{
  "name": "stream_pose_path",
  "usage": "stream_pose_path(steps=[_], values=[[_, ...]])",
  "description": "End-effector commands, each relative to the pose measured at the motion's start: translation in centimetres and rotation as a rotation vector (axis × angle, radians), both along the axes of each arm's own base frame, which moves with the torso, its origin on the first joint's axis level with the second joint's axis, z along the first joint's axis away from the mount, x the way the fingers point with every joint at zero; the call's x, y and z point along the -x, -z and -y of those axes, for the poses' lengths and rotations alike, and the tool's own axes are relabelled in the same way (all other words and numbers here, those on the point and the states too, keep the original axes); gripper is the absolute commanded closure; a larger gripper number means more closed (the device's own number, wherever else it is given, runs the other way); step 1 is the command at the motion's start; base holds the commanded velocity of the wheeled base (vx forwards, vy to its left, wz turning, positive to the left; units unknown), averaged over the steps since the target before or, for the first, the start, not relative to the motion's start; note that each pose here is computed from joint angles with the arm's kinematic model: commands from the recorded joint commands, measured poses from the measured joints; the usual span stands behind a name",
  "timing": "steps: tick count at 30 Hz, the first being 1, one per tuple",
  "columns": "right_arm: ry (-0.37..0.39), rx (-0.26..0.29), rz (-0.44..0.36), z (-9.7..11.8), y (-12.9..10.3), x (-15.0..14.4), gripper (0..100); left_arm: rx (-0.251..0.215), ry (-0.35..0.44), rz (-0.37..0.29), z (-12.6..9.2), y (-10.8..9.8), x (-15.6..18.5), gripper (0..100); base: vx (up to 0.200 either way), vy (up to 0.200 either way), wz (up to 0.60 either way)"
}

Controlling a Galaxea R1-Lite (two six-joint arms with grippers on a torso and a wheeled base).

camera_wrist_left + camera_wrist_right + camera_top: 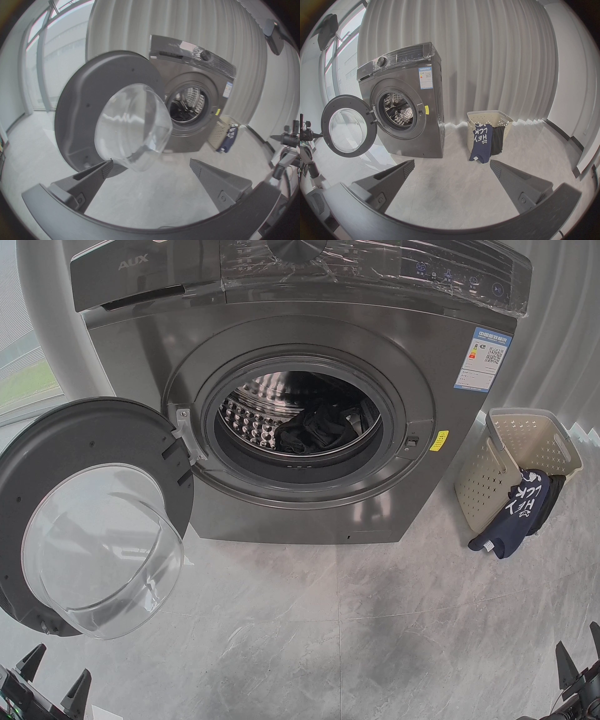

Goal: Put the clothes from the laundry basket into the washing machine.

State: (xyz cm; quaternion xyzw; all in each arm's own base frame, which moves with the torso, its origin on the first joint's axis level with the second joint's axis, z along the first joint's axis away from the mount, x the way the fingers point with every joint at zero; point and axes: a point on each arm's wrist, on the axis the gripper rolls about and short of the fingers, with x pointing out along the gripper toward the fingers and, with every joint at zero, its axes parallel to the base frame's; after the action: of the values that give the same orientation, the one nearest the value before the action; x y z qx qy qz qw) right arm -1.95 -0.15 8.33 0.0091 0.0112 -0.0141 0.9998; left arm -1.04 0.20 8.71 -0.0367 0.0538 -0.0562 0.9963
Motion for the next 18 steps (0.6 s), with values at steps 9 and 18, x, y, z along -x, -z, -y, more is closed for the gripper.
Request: stream_pose_path(steps=[9, 18], values=[[0.033, -0.01, 0.022, -0.04, 0.79, 0.33, 0, -0.045, -0.14, 0.101, 0.12, 1.21, 1.24, 0, 0.0, 0.0, 0.0], [0.019, 0.008, 0.024, -0.05, 0.76, 0.33, 0, -0.058, -0.136, 0.101, 0.12, 1.21, 1.24, 0, 0.0, -0.067, 0.0]])
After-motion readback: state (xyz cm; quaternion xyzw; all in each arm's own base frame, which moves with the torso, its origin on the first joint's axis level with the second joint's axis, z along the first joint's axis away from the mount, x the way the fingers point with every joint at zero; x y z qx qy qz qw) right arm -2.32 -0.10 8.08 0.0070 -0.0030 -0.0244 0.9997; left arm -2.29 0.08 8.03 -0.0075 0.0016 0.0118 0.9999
